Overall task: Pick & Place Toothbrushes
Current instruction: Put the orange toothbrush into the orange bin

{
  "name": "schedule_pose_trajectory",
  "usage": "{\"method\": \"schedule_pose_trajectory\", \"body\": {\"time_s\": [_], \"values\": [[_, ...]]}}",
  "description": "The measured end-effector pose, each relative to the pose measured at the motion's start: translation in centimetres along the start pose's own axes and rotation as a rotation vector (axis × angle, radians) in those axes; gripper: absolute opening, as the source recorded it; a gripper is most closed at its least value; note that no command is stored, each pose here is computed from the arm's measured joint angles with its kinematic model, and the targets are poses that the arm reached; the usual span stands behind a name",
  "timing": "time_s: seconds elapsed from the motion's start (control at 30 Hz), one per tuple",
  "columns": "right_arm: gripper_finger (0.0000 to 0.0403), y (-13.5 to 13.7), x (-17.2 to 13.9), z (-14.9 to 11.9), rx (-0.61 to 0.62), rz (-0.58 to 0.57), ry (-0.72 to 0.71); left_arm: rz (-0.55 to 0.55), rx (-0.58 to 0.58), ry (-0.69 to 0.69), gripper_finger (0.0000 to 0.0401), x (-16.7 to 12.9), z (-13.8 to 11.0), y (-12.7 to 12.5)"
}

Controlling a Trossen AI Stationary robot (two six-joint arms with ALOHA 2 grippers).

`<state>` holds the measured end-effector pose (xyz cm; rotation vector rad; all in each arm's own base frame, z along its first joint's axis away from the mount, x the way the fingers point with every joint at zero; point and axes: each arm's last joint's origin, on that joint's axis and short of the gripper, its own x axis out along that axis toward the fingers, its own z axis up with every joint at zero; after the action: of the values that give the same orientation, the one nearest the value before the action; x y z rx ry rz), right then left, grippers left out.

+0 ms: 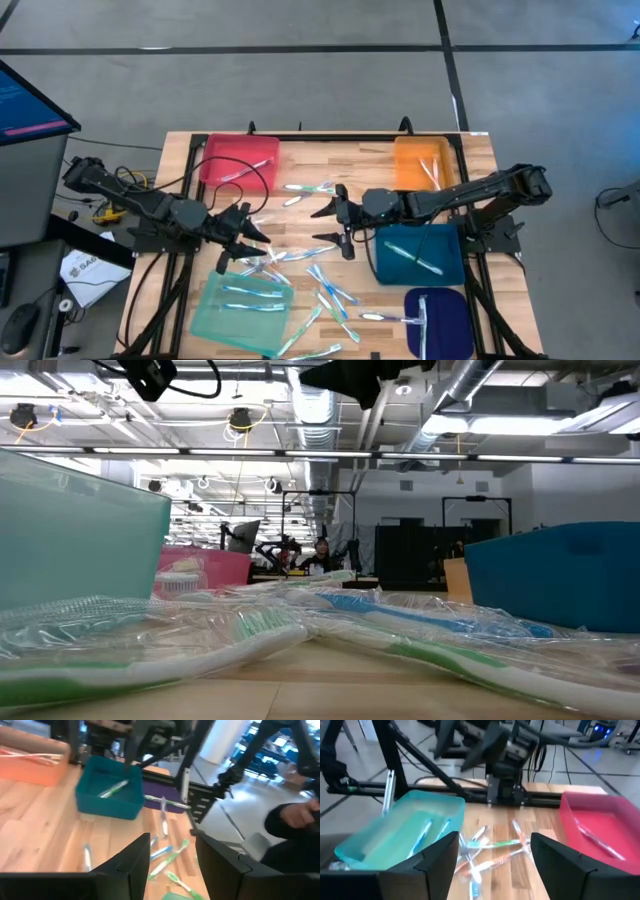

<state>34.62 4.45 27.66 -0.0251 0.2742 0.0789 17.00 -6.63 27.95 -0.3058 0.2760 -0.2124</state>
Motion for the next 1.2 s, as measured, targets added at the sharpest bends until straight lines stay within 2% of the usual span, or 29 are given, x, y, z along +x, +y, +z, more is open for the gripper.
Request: {"method": "schedule_pose_trajectory", "body": {"time_s": [0.13,0.27,0.4,0.6,0.77,0.83,0.9,1.07,1.2], "values": [[0.0244,-1.2,1.1,-0.7,-0.022,-0.031,0.022,-0.147,0.015,-0.025,0.0152,-0.2,0.2,-1.4],[0.0244,-3.3,3.1,-0.3,-0.034,-0.044,0.135,-0.359,0.087,-0.095,0.0152,-0.9,0.5,-3.9],[0.0244,-5.1,6.3,0.6,-0.094,-0.014,0.25,-0.487,0.158,-0.157,0.0152,-1.8,0.4,-6.1],[0.0244,-8.1,11.2,0.9,-0.203,-0.001,0.401,-0.542,0.164,-0.153,0.0152,-2.6,-0.4,-7.7],[0.0244,-10.0,15.3,0.4,-0.195,0.153,0.39,-0.621,0.195,-0.164,0.0151,-2.8,-1.0,-9.1],[0.0244,-10.0,16.9,0.5,-0.21,0.176,0.368,-0.636,0.201,-0.169,0.0151,-2.8,-1.2,-9.4],[0.0244,-10.1,18.3,0.3,-0.218,0.182,0.384,-0.646,0.199,-0.173,0.0151,-2.7,-1.2,-9.6],[0.0244,-11.2,21.6,-1.6,-0.133,0.133,0.423,-0.647,0.196,-0.18,0.0151,-2.6,-1.2,-9.7],[0.0244,-11.8,22.2,-2.6,-0.125,0.091,0.392,-0.645,0.196,-0.189,0.0151,-2.6,-1.1,-9.7]]}}
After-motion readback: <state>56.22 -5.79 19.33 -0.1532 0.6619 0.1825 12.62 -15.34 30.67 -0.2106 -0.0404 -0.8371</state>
